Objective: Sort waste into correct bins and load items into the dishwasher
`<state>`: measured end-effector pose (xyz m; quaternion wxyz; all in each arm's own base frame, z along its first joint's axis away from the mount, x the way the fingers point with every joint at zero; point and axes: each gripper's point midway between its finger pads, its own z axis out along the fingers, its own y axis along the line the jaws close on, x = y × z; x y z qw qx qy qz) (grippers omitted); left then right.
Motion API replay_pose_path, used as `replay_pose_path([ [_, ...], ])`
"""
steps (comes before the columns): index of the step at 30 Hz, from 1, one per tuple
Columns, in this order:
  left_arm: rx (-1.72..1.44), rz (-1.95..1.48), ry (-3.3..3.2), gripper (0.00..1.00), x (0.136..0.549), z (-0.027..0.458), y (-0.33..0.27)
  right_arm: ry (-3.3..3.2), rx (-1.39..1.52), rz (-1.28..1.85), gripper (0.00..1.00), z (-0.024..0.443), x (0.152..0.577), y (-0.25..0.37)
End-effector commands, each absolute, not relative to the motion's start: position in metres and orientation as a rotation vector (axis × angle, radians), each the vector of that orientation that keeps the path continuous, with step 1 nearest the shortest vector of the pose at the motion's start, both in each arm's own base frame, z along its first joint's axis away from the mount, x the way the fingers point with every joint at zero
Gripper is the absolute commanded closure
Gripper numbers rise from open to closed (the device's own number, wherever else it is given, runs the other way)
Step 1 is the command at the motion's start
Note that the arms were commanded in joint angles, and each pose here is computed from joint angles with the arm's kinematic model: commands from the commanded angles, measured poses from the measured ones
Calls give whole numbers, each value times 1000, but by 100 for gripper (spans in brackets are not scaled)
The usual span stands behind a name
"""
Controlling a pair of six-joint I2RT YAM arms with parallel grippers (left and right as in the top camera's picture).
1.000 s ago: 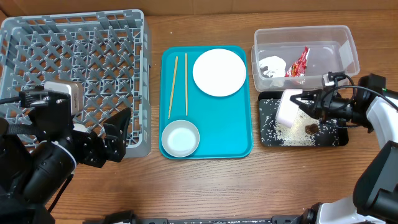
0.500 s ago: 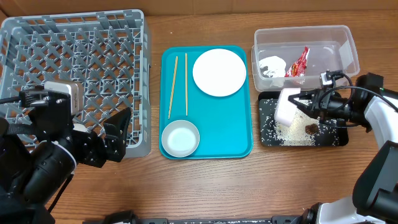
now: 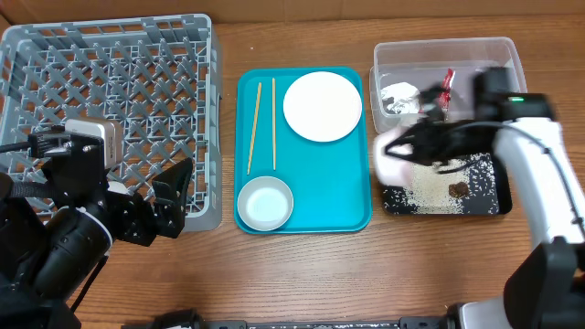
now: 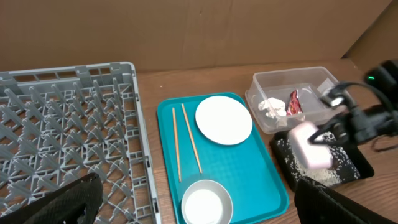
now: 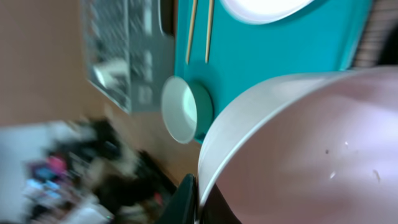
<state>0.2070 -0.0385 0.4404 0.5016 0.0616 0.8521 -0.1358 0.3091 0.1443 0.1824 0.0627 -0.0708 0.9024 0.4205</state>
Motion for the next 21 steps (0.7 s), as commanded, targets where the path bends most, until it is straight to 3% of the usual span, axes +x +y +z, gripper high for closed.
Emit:
replay_pose_path([
  [1, 169, -315, 2049, 0, 206, 443, -39, 2893, -285, 929, 96, 162, 296, 171],
  [6, 169, -315, 2050, 0, 206, 443, -39, 2924, -404, 640, 96, 139, 283, 219],
  [10, 169, -316, 2050, 0, 206, 443, -39, 2859, -467, 599, 96, 141, 282, 245],
  [15, 170, -316, 2050, 0, 206, 443, -39, 2817, -510, 730, 96, 153, 278, 262],
  [21, 170, -317, 2050, 0, 206, 443, -39, 2768, -323, 1004, 96, 180, 303, 235],
])
